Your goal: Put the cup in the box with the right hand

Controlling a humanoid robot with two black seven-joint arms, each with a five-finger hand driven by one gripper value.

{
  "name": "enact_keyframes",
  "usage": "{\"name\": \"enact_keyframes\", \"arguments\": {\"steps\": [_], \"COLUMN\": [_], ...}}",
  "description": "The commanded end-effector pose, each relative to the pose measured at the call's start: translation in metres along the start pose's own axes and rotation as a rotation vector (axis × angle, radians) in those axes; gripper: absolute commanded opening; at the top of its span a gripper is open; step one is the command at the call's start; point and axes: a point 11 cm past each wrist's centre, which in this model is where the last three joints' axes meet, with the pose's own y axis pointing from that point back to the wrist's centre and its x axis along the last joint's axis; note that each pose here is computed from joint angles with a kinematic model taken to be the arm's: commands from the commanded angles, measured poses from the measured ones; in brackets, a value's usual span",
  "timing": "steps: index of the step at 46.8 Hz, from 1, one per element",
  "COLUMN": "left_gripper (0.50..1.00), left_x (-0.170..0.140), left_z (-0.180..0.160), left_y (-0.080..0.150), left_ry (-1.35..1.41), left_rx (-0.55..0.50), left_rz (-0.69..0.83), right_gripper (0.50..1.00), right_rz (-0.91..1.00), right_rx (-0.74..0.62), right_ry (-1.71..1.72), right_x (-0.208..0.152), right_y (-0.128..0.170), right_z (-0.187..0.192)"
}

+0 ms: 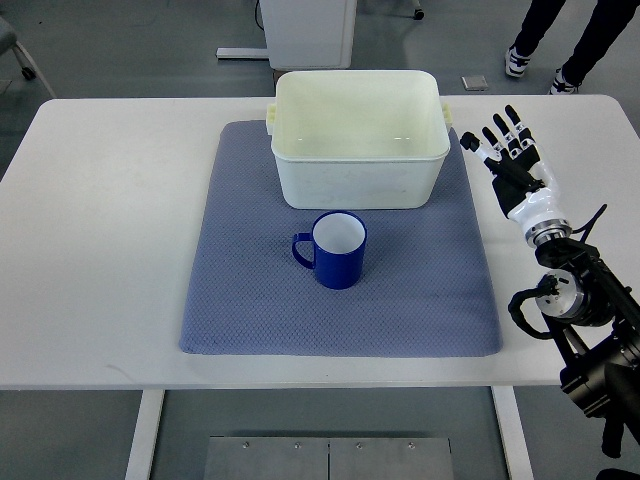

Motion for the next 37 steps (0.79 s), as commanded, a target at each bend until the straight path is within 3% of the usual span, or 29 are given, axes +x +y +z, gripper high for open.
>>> {"name": "enact_keyframes", "arguments": {"steps": [1, 37], "left_gripper": [1.000, 1.000], "left_x": [0.0002, -0.0001], "left_z": [-0.0001, 0.0010], "left_y": [0.0000, 0.0000], "left_ry": [-0.003, -0.002], "left_rx": [0.000, -0.003], "left_rz": [0.002, -0.001], "right_gripper": [1.000, 1.000], "right_rz": [-0.001, -0.044], "right_rx": [0.000, -0.013], "right_ry": [-0.001, -0.025], "right_x": [-0.0004, -0.0066], "right_y": [-0.0001, 0.0011], "right_z": [0.0002, 0.0047]}}
